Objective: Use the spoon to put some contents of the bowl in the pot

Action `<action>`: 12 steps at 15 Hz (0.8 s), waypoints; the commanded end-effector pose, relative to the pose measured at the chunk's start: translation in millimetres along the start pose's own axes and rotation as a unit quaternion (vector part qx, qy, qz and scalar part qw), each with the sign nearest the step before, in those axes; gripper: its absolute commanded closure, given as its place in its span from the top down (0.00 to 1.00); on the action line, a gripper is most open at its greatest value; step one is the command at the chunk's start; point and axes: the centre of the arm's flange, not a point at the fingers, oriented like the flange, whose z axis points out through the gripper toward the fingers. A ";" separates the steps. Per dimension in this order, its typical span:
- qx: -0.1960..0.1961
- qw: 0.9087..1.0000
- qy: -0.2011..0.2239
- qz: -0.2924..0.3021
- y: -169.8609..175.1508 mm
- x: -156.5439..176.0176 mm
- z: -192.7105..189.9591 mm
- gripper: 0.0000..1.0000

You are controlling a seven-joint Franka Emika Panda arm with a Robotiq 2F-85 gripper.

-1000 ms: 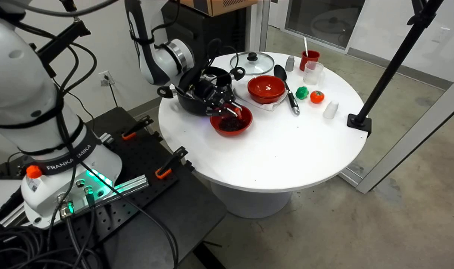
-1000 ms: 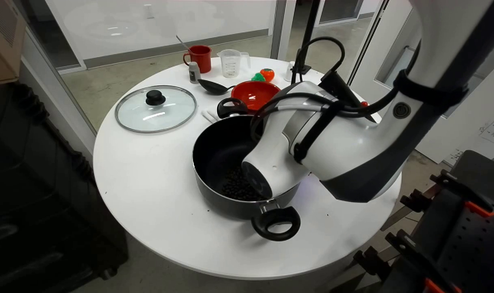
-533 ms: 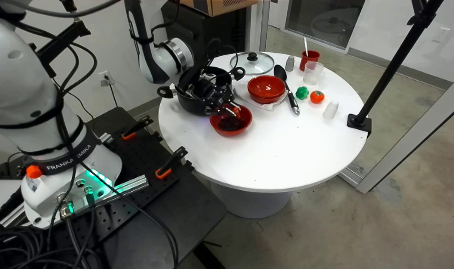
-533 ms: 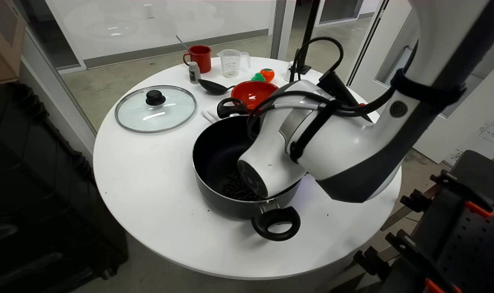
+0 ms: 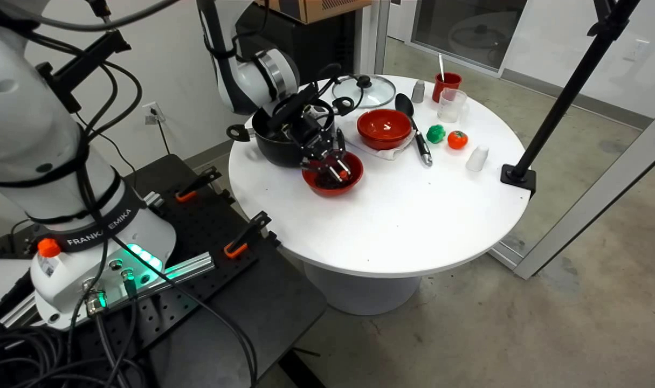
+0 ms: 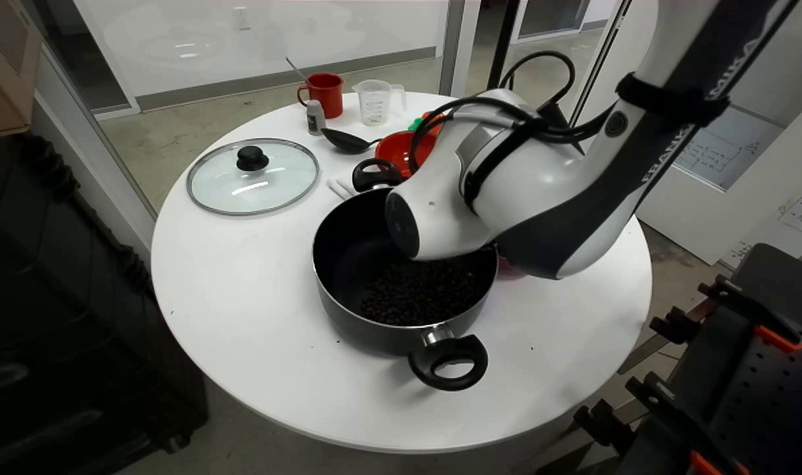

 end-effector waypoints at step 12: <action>0.149 0.986 0.073 -0.018 17.3 -2.1 25.6 0.05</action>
